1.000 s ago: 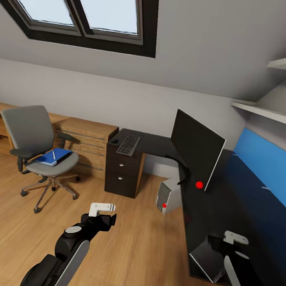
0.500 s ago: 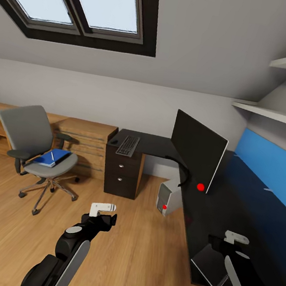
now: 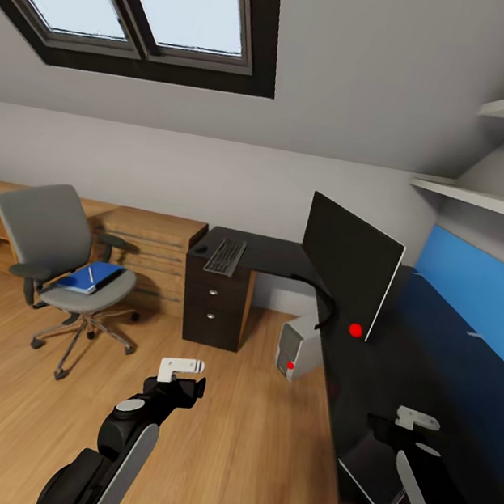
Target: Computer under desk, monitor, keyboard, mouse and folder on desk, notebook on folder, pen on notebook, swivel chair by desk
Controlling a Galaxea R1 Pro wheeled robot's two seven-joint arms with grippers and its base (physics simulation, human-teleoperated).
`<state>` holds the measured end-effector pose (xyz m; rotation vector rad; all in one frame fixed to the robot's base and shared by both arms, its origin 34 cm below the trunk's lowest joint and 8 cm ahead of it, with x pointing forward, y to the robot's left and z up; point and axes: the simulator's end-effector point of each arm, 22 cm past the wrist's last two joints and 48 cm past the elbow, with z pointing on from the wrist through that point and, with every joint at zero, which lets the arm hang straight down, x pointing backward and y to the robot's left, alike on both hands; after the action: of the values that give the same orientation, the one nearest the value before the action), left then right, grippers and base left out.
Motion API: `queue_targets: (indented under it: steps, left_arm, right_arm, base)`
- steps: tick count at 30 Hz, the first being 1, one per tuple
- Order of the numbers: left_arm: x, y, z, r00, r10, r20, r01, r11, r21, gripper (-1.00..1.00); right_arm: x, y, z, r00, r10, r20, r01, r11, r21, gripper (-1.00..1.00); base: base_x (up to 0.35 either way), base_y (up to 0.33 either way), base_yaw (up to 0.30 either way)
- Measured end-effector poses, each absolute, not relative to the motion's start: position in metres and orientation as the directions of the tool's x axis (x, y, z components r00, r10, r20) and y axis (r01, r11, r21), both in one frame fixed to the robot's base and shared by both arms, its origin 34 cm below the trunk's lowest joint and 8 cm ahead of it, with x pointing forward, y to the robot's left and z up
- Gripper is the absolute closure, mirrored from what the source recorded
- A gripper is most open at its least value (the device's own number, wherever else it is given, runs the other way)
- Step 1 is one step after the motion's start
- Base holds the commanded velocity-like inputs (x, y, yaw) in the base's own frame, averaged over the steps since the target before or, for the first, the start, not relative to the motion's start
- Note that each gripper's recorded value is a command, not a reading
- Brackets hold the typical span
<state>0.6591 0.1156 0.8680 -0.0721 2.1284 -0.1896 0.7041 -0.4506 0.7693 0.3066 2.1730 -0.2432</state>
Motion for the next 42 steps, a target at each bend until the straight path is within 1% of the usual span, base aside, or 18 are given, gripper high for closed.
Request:
queue_targets:
  steps: [3,8,42]
  left_arm:
    - [0.659,0.116,0.868,-0.536,-0.126,-0.835,0.023,0.986,-0.164,-1.0]
    - [0.659,0.116,0.867,-0.537,-0.126,-0.834,0.023,0.986,-0.164,-1.0]
    - [0.657,0.114,0.824,-0.536,-0.129,-0.834,0.024,0.986,-0.167,-1.0]
  right_arm:
    - [0.704,-0.451,0.769,-0.564,0.129,-0.816,0.307,0.95,-0.061,-1.0]
    - [0.704,-0.451,0.769,-0.564,0.129,-0.815,0.307,0.95,-0.062,-1.0]
    - [0.703,-0.457,0.73,-0.558,0.13,-0.819,0.315,0.947,-0.065,-1.0]
  base:
    - [0.246,0.0,0.0]
    - [0.077,0.0,0.0]
    - [0.002,0.0,0.0]
